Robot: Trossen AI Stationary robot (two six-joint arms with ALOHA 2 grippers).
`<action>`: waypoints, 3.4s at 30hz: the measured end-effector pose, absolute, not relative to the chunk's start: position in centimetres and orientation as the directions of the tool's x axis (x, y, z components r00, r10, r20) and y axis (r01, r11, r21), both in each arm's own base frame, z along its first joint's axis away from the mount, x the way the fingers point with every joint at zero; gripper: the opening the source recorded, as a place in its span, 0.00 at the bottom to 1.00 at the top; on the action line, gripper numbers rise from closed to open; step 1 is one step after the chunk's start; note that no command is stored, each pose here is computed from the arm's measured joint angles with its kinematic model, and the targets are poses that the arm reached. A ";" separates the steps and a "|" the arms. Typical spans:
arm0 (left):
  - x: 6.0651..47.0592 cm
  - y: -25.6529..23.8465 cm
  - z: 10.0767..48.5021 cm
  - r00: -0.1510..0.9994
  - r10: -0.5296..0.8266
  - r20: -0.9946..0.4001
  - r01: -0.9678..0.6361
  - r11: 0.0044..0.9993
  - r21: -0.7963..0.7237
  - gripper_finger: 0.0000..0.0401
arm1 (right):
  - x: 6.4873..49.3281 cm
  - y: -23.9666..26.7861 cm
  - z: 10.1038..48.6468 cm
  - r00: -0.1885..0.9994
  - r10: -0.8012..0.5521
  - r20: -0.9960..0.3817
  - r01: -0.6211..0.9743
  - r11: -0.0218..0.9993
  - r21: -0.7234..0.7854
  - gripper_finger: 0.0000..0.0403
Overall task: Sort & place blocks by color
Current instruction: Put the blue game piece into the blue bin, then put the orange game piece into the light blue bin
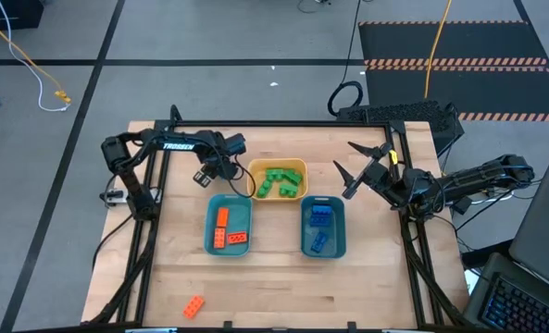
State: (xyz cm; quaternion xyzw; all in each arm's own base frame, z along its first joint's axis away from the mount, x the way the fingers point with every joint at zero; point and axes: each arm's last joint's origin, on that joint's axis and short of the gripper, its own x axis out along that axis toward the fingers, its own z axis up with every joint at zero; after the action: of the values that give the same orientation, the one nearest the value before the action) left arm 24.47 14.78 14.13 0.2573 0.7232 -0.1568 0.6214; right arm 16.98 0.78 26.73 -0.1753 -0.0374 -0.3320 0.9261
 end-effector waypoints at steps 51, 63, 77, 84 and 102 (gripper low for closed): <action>41.4 -3.1 26.0 0.854 0.003 -0.521 0.073 0.989 0.127 0.40 | 16.5 3.9 26.9 0.871 -0.447 0.201 0.484 0.850 -0.206 0.74; 43.3 -4.1 23.2 0.869 -0.033 -0.494 0.056 0.998 0.031 0.36 | 16.2 5.1 26.9 0.900 -0.385 0.203 0.427 0.871 -0.244 0.74; 44.2 -4.7 22.1 0.889 -0.068 -0.452 0.011 0.992 -0.127 0.51 | 16.0 5.0 27.4 0.889 -0.390 0.239 0.445 0.861 -0.247 0.74; 42.9 -4.8 24.3 0.884 -0.073 -0.463 0.020 0.993 -0.119 0.54 | 15.7 4.9 27.7 0.883 -0.393 0.256 0.458 0.842 -0.284 0.74; 28.4 -9.4 32.4 0.583 -0.022 -0.812 -0.354 0.893 -0.279 0.24 | 14.8 3.8 29.0 0.836 -0.437 0.332 0.526 0.811 -0.257 0.74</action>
State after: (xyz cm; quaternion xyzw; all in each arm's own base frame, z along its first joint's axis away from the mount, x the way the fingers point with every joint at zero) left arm 28.41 -9.42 32.39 -0.2107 0.4466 0.0960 0.8642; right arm 14.83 3.84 28.99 -0.1716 -0.1297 -0.2554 0.9426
